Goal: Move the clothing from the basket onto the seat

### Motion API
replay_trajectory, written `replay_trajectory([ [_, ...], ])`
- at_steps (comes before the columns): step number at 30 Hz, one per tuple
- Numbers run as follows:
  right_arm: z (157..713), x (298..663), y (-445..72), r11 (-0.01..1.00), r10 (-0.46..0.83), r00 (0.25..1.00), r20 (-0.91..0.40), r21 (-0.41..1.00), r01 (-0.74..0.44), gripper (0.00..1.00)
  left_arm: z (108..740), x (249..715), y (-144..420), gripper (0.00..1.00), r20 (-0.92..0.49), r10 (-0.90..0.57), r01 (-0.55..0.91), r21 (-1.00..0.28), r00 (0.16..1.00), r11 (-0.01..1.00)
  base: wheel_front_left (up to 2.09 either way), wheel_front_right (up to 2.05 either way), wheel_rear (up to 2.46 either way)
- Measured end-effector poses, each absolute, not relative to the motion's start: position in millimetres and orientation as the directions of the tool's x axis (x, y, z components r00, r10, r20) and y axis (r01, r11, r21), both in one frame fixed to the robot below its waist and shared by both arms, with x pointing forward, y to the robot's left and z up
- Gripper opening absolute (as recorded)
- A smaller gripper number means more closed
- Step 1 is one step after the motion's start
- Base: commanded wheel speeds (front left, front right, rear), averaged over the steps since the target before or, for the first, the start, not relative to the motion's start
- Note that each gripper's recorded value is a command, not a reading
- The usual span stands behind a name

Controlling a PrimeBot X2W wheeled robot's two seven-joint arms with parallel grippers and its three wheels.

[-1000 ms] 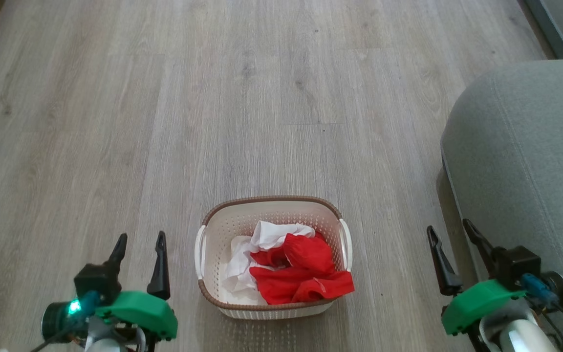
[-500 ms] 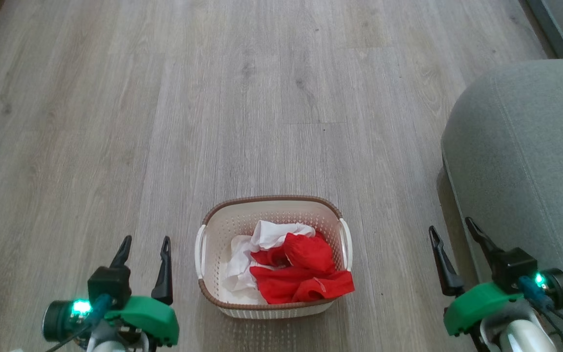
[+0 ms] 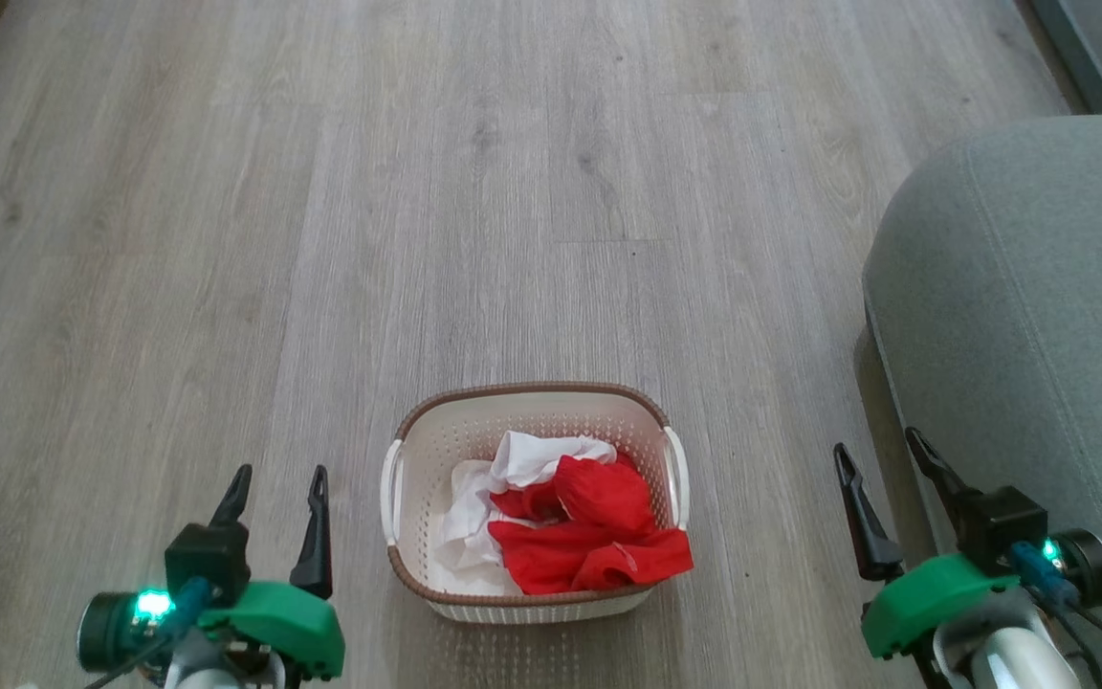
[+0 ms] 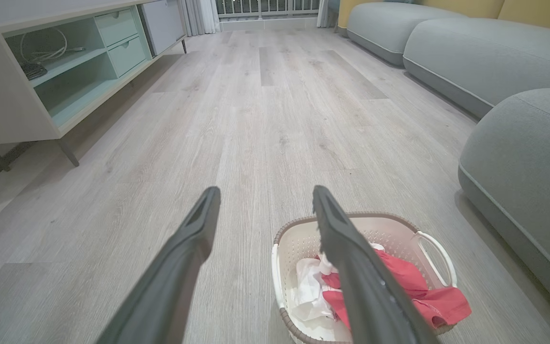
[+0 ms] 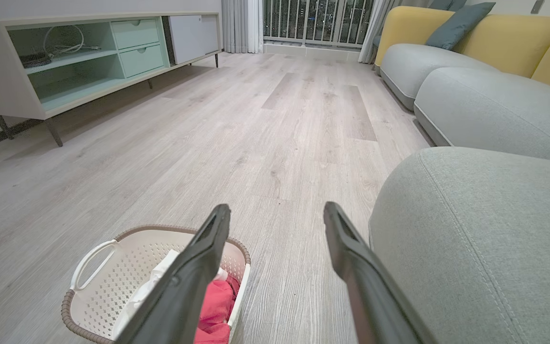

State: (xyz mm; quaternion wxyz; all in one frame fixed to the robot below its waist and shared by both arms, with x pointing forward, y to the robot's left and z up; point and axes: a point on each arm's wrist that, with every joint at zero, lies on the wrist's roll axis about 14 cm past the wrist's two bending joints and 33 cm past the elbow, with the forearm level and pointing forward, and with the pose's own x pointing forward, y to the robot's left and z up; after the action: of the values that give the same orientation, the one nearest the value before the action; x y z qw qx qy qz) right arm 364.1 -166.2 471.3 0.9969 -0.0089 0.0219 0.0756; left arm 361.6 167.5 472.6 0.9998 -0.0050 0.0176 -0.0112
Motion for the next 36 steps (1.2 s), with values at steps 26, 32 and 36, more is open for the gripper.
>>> replay_trajectory([
  [26,434,482,-190,0.998,0.058,0.996,-0.064,0.022,-0.056,1.00,401,499,70,1.00,-0.146,-0.326,0.315,-0.095,0.934,0.944,0.00,0.00,0.00],
  [32,402,501,-202,0.999,0.032,0.994,-0.108,0.004,-0.031,1.00,335,525,29,1.00,-0.271,-0.441,0.440,-0.069,0.856,0.895,0.00,0.00,0.00],
  [36,378,504,-211,1.000,0.012,0.988,-0.156,-0.005,-0.013,1.00,294,537,12,1.00,-0.345,-0.476,0.482,-0.075,0.809,0.873,0.00,0.00,0.00],
])
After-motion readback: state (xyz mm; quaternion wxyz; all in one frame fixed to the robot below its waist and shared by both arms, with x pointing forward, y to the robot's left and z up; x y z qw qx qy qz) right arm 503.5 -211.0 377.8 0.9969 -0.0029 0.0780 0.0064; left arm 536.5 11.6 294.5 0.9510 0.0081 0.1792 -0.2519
